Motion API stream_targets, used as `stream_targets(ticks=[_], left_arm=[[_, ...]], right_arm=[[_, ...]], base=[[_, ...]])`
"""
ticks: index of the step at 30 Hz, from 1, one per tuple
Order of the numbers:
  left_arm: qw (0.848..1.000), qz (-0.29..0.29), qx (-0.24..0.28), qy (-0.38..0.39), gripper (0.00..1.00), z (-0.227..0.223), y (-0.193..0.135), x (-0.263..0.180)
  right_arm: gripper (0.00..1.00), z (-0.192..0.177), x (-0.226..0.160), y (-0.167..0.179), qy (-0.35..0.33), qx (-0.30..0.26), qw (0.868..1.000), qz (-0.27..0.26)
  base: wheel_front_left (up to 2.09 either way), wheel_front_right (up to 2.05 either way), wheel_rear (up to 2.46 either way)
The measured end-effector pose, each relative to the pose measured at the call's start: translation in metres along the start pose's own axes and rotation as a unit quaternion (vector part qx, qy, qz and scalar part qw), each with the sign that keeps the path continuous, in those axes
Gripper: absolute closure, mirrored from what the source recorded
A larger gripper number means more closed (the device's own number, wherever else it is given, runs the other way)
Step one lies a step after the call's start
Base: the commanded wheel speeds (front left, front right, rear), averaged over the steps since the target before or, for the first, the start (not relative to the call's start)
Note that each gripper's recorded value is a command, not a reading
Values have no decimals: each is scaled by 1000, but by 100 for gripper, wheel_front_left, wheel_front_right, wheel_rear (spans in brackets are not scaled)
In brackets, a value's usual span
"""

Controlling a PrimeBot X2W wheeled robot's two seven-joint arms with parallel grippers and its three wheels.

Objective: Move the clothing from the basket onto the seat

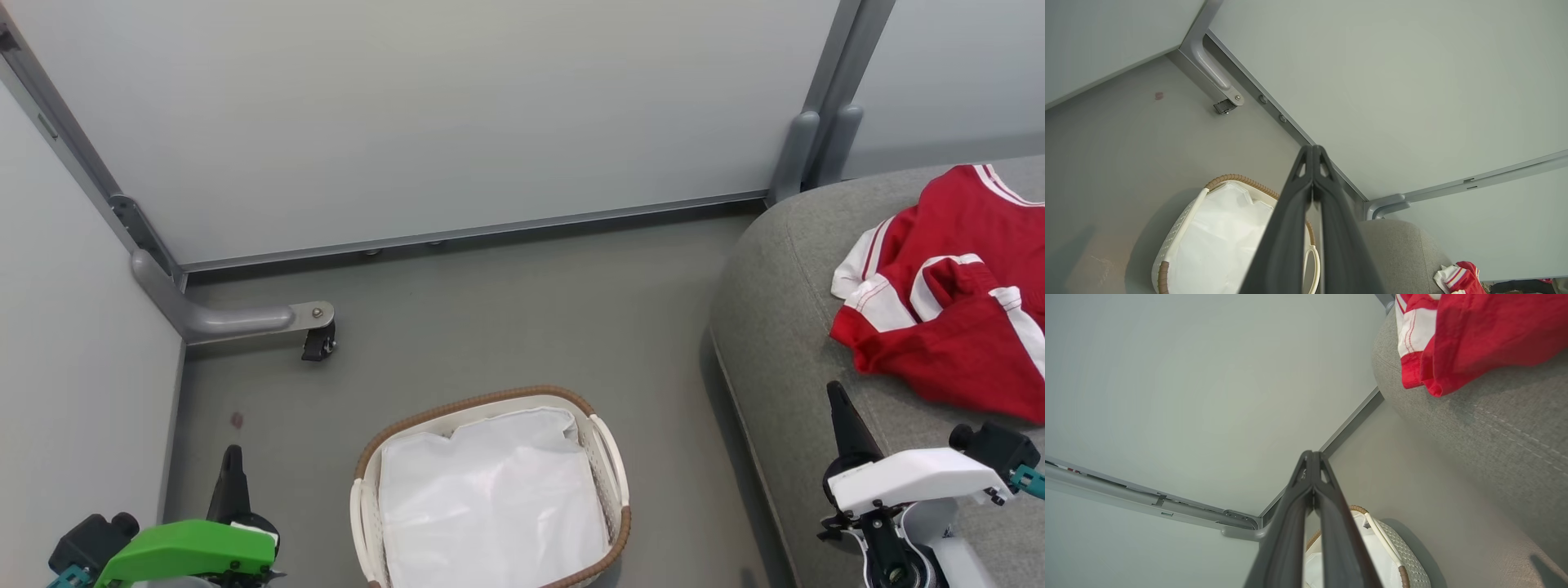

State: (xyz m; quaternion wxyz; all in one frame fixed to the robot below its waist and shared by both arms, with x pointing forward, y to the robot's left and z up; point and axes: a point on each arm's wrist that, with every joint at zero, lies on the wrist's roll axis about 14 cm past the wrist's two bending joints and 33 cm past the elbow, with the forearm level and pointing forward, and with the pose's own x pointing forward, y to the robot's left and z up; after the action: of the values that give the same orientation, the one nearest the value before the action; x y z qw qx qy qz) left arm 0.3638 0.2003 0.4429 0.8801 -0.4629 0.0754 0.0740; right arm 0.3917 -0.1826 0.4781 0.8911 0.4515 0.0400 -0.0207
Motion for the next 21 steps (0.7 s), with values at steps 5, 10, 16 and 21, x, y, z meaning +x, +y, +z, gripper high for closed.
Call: stream_targets(ticks=[5, 10, 16, 21], left_arm=[[1000, -4, -27, 0, 100, 2, -3, 1], [999, -8, -52, -1, 100, 4, -6, 2], [997, -17, -82, -3, 100, 8, -11, 4], [994, -24, -105, -4, 100, 11, -16, 6]], right_arm=[[100, 2, 0, 1, -1, 28, 1000, 0], [100, 5, 0, 1, -3, 56, 998, 2], [100, 7, 0, 2, -4, 87, 996, 4], [100, 9, -1, 2, -4, 111, 994, 5]], base=[[0, 0, 0], [0, 0, 0], [0, 0, 0], [0, 0, 0]])
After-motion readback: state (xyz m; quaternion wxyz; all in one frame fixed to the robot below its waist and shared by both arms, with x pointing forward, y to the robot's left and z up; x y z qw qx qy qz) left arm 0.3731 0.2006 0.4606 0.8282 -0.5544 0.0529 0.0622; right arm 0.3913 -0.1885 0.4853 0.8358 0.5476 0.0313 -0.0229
